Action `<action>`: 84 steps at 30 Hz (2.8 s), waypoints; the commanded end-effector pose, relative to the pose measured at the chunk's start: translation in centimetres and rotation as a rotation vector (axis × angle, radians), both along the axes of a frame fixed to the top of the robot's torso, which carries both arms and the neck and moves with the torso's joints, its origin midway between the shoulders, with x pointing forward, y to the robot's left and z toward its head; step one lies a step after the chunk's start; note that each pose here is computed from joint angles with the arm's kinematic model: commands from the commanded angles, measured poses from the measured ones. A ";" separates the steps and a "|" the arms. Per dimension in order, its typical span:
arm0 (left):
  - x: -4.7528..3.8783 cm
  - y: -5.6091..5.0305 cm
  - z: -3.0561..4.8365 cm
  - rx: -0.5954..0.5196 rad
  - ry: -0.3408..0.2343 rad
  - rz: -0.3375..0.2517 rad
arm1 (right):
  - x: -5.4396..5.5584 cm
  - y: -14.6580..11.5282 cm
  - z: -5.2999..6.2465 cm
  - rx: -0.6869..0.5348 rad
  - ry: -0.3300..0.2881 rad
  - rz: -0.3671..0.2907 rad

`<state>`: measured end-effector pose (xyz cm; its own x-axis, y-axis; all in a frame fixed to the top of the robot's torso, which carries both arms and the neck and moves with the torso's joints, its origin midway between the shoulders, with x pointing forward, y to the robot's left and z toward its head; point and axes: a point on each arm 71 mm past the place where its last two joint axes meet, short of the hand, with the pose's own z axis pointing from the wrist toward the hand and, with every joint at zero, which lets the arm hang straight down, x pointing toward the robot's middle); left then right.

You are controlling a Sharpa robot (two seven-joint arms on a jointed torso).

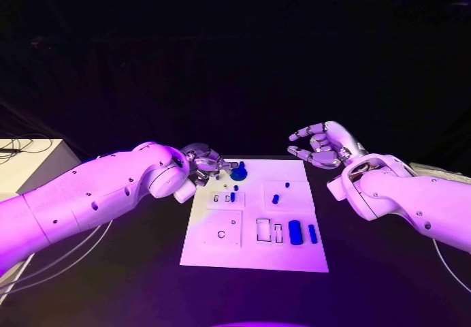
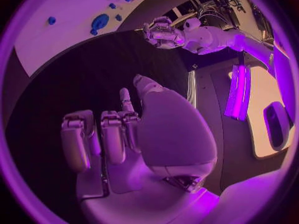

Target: Assemble the parts on the task board

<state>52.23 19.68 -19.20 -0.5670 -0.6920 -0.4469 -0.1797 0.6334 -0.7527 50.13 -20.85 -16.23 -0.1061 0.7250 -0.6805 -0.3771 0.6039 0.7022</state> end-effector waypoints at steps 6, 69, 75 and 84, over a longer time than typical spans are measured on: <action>1.75 -0.8 0.11 0.356 0.032 -0.147 | 0.5 -0.9 0.0 0.015 0.064 -0.011; 3.09 -3.9 -3.90 0.536 0.175 -0.277 | 1.2 0.1 0.0 -0.004 0.098 -0.005; 3.07 -3.9 -4.03 0.535 0.178 -0.277 | 1.3 0.2 -0.1 -0.006 0.102 -0.005; 2.99 -4.2 -4.26 0.530 0.181 -0.279 | 1.3 0.3 -0.1 -0.006 0.103 -0.003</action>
